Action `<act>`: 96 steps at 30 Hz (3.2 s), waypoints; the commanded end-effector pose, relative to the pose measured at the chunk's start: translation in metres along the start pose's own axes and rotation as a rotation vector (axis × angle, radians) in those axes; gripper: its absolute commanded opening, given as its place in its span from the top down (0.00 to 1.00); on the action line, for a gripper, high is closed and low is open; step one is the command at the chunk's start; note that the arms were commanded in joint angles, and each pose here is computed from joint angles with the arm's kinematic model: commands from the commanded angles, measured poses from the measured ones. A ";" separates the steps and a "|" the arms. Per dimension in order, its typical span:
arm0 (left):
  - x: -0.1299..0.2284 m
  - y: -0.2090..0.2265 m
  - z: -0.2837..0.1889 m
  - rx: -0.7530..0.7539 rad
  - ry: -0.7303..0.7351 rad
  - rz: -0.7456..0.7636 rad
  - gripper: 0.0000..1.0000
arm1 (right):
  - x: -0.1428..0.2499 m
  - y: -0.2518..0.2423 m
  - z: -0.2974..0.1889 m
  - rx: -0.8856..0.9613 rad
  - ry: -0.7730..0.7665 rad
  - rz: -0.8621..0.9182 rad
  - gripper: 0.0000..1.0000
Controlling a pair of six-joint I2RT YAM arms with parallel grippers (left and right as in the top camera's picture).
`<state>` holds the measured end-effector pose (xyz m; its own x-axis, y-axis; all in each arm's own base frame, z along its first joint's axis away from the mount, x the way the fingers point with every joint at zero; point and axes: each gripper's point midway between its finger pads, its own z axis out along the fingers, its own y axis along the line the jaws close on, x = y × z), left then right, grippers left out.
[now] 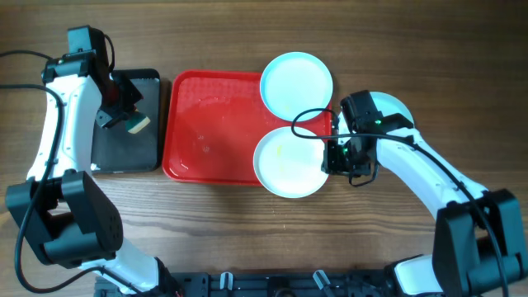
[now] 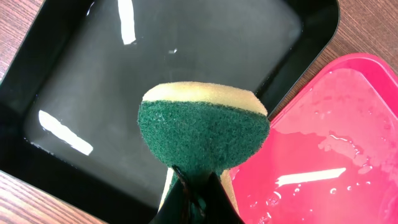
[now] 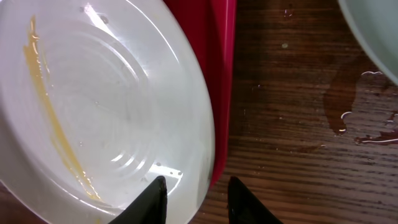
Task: Clean dirty plates on tray and stack at the side
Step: 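Move the right gripper to the rim of the lower-left white plate, then grip the plate rim with the right gripper, bring sponge toward plate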
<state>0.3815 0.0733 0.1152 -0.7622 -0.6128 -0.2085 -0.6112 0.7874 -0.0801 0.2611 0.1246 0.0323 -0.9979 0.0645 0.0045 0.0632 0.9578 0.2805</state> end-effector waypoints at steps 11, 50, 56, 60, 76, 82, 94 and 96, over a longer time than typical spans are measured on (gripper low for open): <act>0.000 0.000 0.005 0.001 0.008 0.022 0.96 | 0.005 -0.003 0.017 0.008 0.048 0.017 0.96; -0.002 -0.006 0.004 0.015 -0.005 0.029 0.96 | -0.090 0.146 0.035 -0.099 -0.380 -0.215 0.73; 0.000 -0.015 0.004 0.025 -0.014 0.052 0.96 | -0.094 0.150 0.066 -0.067 -0.323 -0.432 0.82; 0.003 -0.019 0.004 0.028 -0.013 0.063 0.96 | -0.093 0.152 0.081 -0.073 -0.273 -0.432 0.89; 0.036 -0.069 0.001 0.126 0.043 0.175 0.96 | -0.066 0.132 0.087 -0.048 -0.128 0.010 0.96; 0.064 -0.105 0.004 0.114 0.030 0.306 0.96 | -0.062 0.136 0.087 -0.071 -0.107 -0.040 0.96; 0.130 -0.131 0.071 0.146 0.140 0.714 0.96 | -0.065 0.138 0.087 -0.077 -0.118 -0.072 0.96; 0.135 -0.129 0.078 0.141 0.151 0.719 0.96 | -0.065 0.139 0.087 -0.077 -0.120 -0.084 0.96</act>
<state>0.3854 -0.0987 0.0392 -0.9873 -0.0308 -0.1557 -0.0158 0.9952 -0.0967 0.3441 0.2802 0.0036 -0.9848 0.0532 -0.1655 -0.0116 0.9298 0.3678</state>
